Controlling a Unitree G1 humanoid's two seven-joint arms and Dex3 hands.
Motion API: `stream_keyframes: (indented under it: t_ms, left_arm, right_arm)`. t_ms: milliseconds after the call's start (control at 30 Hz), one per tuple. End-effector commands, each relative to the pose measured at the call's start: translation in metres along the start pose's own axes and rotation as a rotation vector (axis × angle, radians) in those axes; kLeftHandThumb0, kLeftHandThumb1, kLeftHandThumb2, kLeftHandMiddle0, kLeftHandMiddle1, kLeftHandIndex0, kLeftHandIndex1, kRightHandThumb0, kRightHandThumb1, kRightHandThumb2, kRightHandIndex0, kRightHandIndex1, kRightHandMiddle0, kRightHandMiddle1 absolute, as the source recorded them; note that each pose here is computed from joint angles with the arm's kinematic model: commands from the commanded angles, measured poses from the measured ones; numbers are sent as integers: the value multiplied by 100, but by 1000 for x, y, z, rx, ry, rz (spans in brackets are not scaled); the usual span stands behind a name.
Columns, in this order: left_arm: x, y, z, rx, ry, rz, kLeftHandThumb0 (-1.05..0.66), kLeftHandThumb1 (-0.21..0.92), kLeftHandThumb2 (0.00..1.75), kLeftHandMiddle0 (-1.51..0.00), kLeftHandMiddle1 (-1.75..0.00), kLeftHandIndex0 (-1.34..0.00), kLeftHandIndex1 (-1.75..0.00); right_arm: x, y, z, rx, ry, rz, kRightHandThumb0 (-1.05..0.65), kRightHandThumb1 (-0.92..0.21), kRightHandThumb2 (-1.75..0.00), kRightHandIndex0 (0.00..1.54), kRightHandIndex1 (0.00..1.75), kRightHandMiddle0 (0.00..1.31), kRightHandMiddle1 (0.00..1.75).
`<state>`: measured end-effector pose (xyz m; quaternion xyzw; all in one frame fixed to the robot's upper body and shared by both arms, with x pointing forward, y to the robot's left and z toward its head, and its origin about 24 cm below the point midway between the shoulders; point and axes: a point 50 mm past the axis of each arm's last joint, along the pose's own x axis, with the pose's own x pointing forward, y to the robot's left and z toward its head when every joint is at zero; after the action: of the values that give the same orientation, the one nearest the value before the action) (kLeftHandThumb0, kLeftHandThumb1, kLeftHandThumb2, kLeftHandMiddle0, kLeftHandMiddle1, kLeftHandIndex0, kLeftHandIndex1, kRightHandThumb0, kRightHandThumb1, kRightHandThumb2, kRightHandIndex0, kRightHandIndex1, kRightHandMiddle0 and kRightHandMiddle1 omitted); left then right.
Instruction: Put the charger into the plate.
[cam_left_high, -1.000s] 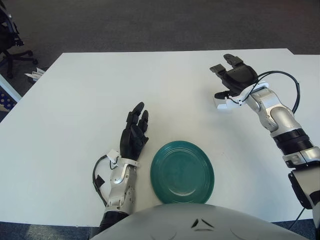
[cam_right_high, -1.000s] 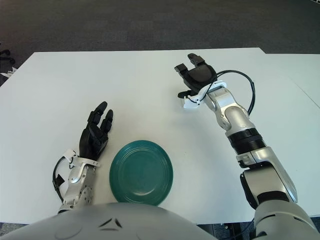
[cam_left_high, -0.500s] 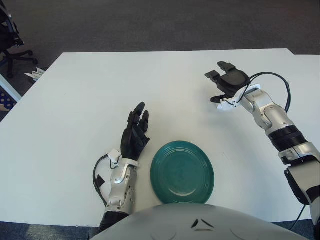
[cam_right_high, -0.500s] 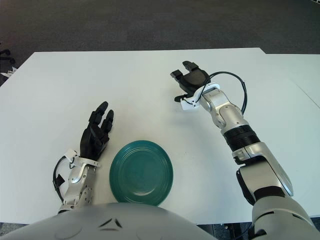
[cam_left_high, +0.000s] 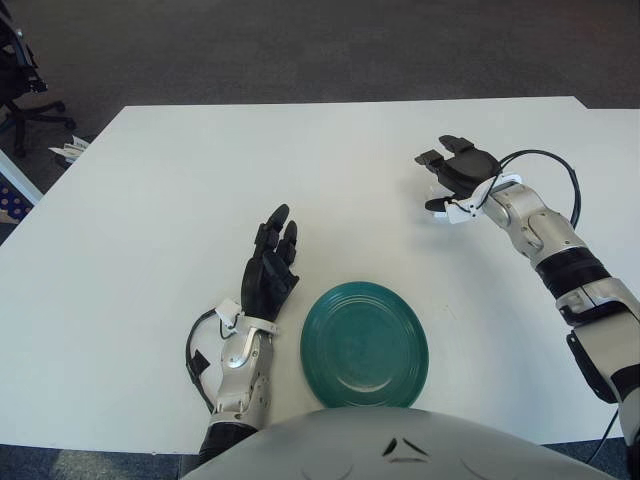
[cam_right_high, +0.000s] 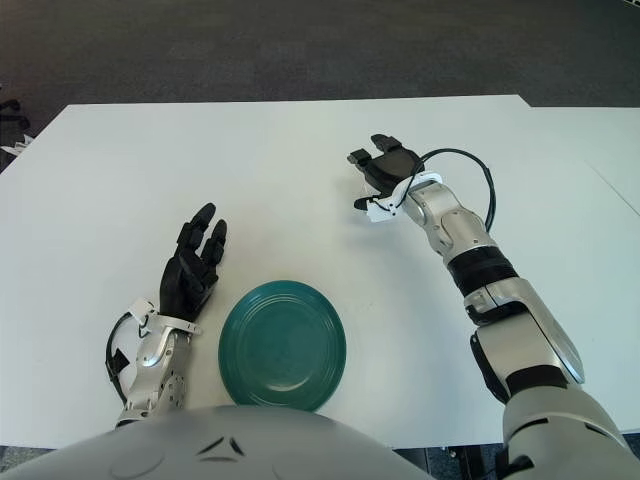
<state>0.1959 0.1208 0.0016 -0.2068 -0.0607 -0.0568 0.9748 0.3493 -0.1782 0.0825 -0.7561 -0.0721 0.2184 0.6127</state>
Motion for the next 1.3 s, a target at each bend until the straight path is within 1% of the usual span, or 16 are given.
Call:
stream_keyframes:
  t_ms: [0, 133, 300, 500, 633, 700, 800, 933, 1100, 1267]
  left_arm:
    - [-11, 0, -16, -30, 63, 39, -103, 92, 113, -13, 0, 0, -43]
    - [-11, 0, -16, -33, 60, 35, -104, 92, 114, -13, 0, 0, -42]
    - [-11, 0, -15, -38, 56, 35, -104, 92, 114, -13, 0, 0, -42]
    - [-11, 0, -15, -36, 58, 31, -104, 92, 114, -13, 0, 0, -39]
    - [-11, 0, -15, -34, 59, 34, -104, 92, 113, -13, 0, 0, -38]
    - [-11, 0, -15, -33, 58, 35, -104, 92, 113, -13, 0, 0, -38]
    - [-11, 0, -15, -32, 58, 37, -104, 92, 113, -13, 0, 0, -39]
    - [-11, -1, -15, -37, 51, 36, -104, 92, 113, -14, 0, 0, -39]
    - [-11, -1, -16, -40, 44, 35, -104, 92, 114, -15, -1, 0, -42]
    - [-11, -1, -16, -39, 41, 34, -103, 92, 114, -15, -1, 0, -46]
  right_arm:
    - [2, -1, -2, 23, 1, -10, -98, -92, -85, 11, 1, 0, 47]
    - [2, 8, -6, 38, 16, 10, -98, -92, -85, 11, 0, 0, 47]
    - [2, 15, -10, 57, 31, 23, -99, -92, -85, 11, 0, 0, 47]
    - [1, 29, -18, 90, 72, 44, -98, -92, -84, 12, 0, 0, 49]
    - [1, 33, -20, 105, 82, 48, -98, -92, -84, 12, 1, 0, 49]
    - [1, 38, -21, 123, 92, 58, -98, -92, -84, 12, 1, 0, 50]
    - [-2, 50, -20, 142, 105, 80, -97, -92, -83, 13, 1, 0, 51]
    - [-4, 59, -20, 143, 114, 102, -97, -92, -83, 14, 1, 0, 51]
    - [-6, 66, -24, 121, 130, 132, -95, -92, -83, 15, 1, 0, 51]
    - [-7, 69, -28, 103, 141, 147, -93, -92, -82, 16, 1, 0, 50]
